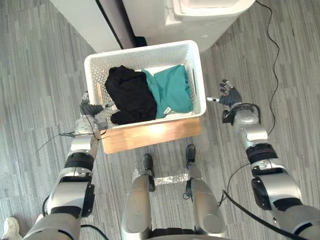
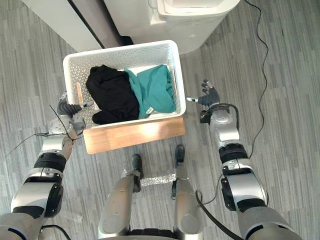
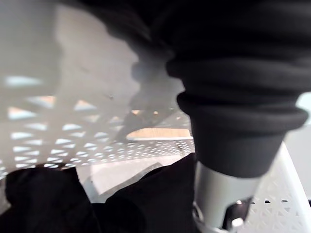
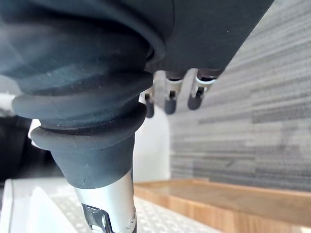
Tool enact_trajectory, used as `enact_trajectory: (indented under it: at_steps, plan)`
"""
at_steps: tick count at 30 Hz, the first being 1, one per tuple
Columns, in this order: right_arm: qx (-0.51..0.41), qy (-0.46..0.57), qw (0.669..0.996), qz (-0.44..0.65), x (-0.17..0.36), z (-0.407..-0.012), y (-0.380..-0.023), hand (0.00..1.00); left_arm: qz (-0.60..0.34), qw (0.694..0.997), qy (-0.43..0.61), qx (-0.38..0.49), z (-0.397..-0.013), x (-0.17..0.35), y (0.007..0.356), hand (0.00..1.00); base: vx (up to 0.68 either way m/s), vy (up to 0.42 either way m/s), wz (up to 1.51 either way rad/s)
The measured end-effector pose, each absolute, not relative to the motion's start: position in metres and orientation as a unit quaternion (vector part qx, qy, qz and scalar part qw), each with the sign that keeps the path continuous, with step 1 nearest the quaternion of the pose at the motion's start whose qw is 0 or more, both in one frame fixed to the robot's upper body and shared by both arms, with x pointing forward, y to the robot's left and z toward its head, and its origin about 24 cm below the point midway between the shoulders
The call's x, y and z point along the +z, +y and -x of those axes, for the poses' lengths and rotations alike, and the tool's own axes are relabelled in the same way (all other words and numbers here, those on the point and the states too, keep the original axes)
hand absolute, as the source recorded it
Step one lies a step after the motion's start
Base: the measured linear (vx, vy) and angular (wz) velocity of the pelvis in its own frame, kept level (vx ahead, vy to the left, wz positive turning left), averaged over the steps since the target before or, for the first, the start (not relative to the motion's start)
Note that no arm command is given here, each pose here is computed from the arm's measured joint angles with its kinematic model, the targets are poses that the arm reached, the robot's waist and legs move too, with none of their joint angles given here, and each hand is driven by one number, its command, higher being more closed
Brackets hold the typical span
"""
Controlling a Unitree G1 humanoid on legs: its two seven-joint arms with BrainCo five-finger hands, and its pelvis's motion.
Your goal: Pick up the laundry basket with both hands and put the clothes into the washing machine.
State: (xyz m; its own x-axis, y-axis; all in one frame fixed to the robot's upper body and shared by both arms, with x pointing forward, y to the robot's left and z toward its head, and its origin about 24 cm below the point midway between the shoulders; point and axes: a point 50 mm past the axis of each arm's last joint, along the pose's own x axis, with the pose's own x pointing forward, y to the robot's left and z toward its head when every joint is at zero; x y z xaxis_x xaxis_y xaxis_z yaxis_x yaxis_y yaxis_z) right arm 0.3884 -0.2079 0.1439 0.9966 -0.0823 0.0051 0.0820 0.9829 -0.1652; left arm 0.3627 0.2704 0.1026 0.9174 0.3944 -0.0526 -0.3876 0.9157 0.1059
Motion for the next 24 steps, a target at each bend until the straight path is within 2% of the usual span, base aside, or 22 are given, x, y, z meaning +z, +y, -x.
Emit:
enact_trajectory:
  at_steps: [9,16,24]
  plan:
    - [-0.057,-0.031,0.994,0.086,0.165,-0.386,-0.225,0.0,-0.038,0.978,0.035,0.203,-0.362,0.102,0.272,0.0,-0.04,-0.016,-0.04]
    - [-0.039,-0.07,0.993,0.081,0.185,-0.387,-0.214,0.0,-0.031,0.979,0.038,0.199,-0.362,0.099,0.268,0.0,-0.03,-0.019,0.0]
    - [-0.011,-0.06,0.994,0.088,0.177,-0.389,-0.197,0.0,-0.025,0.98,0.039,0.192,-0.363,0.097,0.262,0.0,-0.03,-0.022,0.04]
